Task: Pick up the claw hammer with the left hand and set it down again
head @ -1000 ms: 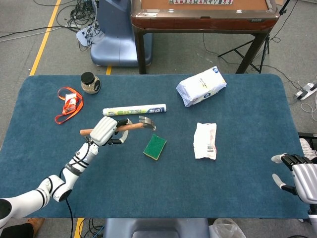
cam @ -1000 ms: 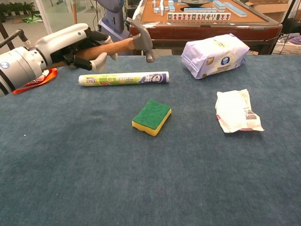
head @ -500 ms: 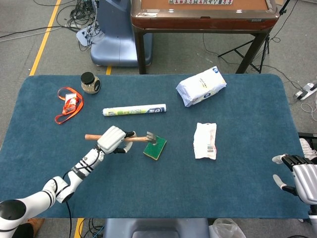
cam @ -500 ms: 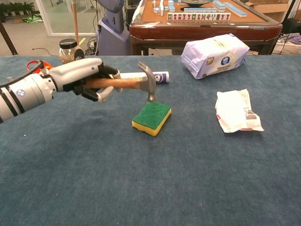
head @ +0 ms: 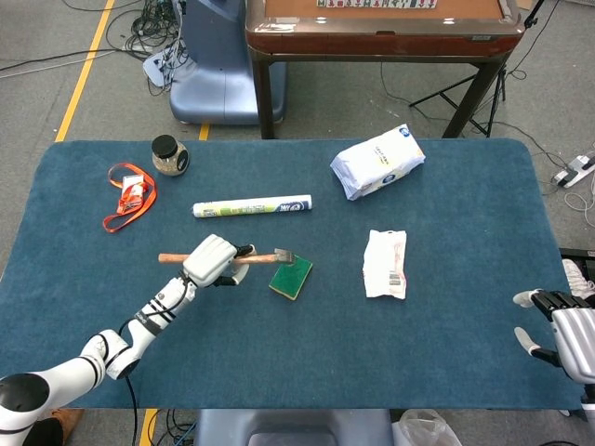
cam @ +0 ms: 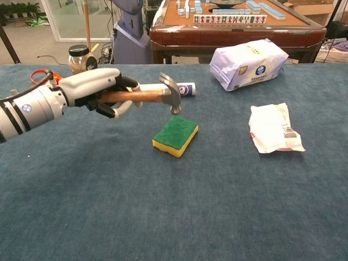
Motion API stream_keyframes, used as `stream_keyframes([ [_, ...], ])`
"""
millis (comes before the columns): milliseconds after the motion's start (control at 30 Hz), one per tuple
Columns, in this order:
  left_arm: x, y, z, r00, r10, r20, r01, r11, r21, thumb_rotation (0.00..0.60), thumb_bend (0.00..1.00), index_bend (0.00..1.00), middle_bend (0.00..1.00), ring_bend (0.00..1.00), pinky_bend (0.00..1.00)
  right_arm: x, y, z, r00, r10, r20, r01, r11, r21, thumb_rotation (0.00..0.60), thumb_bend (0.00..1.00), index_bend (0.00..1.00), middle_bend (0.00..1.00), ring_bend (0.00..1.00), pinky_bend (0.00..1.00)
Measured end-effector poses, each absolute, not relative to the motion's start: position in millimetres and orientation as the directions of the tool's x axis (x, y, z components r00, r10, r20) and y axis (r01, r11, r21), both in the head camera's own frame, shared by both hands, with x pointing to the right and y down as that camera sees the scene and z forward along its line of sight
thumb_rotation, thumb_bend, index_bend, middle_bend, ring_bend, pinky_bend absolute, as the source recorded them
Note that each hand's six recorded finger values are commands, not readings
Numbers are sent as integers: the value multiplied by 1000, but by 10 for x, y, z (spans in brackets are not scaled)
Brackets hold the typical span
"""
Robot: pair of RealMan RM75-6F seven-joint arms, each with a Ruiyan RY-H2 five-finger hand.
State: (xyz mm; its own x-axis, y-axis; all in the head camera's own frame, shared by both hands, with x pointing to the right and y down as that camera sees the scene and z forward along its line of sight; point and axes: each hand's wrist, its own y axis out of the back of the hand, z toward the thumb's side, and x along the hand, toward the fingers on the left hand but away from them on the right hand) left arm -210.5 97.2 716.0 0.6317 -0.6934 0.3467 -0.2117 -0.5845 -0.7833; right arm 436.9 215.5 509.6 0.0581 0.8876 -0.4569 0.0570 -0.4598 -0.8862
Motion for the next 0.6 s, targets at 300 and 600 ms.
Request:
stream_keyframes([
  [300, -2466, 895, 7165, 563, -717, 412, -176, -591, -787, 600, 614, 717, 785, 754, 948, 4352, 2140, 5122, 67, 886, -458, 59, -462, -885, 600, 278, 394, 429, 360, 433],
  [600, -2776, 967, 7344, 491, -714, 499, -106, -618, -779, 600, 538, 524, 551, 530, 780, 4317, 2132, 5121, 76, 884, -461, 57, -465, -883, 600, 278, 394, 429, 360, 433],
])
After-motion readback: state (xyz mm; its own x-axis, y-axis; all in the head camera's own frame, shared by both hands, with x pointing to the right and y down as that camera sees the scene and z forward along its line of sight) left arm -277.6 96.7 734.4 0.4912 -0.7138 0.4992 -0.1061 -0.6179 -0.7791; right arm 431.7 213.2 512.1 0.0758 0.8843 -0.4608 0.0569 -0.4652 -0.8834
